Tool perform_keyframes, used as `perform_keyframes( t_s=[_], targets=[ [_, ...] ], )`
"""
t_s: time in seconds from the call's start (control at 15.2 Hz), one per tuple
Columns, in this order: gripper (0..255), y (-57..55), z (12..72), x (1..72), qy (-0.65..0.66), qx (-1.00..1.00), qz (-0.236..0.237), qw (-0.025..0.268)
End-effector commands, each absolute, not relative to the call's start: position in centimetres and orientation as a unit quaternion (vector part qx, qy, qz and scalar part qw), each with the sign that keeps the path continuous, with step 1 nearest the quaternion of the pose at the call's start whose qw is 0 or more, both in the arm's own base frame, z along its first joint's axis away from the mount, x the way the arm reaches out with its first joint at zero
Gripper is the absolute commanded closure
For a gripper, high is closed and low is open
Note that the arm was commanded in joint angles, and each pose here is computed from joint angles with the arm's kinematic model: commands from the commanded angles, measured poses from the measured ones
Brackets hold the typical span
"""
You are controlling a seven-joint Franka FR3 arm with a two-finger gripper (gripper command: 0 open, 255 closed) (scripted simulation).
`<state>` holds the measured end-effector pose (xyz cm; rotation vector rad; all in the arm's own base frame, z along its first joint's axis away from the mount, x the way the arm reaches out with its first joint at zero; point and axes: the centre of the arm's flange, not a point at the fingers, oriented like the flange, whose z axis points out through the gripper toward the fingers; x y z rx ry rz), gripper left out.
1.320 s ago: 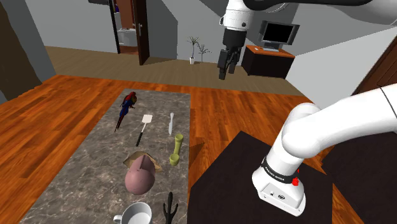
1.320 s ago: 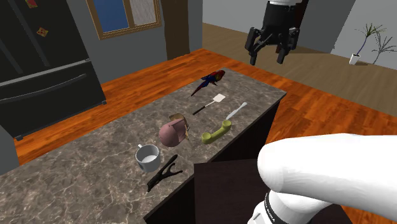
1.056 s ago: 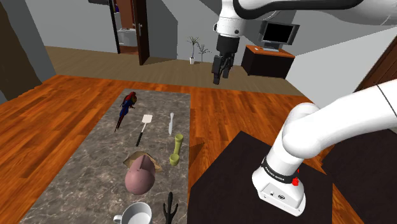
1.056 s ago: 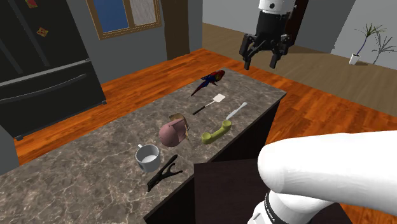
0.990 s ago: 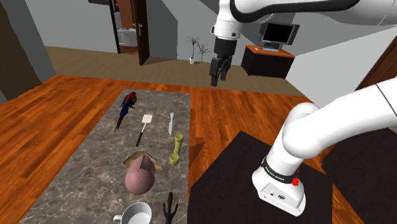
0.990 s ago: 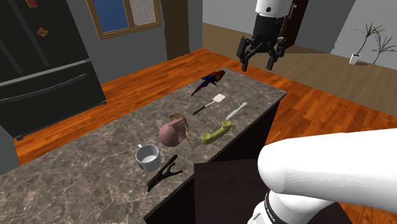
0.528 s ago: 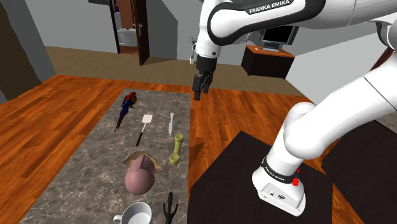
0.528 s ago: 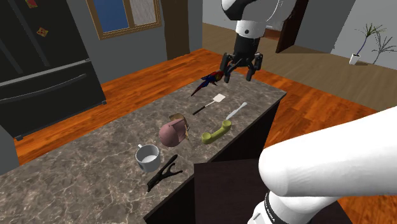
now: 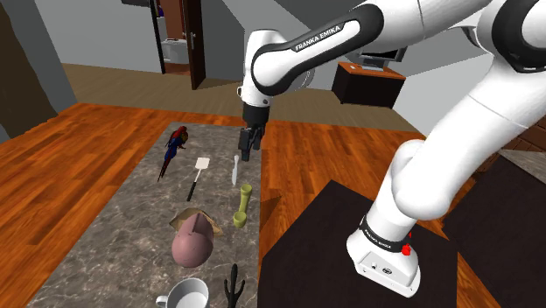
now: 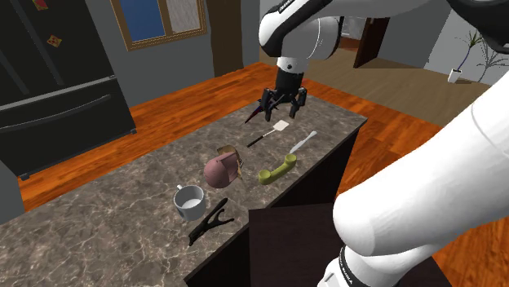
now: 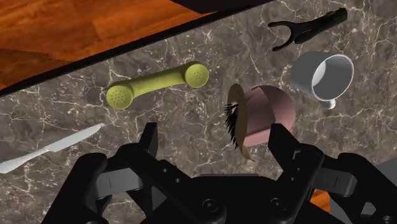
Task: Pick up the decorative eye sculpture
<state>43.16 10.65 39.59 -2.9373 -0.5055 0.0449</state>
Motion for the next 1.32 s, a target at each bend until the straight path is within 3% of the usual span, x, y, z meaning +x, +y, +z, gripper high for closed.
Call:
perform_keyframes(
  t_s=[0.0,0.99,1.25],
  targets=[
    [0,11.9,37.7,44.1,-0.182,-0.979,0.014,0.087],
    [0,24.0,24.4,51.1,-0.278,-0.951,0.013,0.137],
    [0,24.5,22.4,51.2,-0.281,-0.950,0.013,0.138]
  ],
)
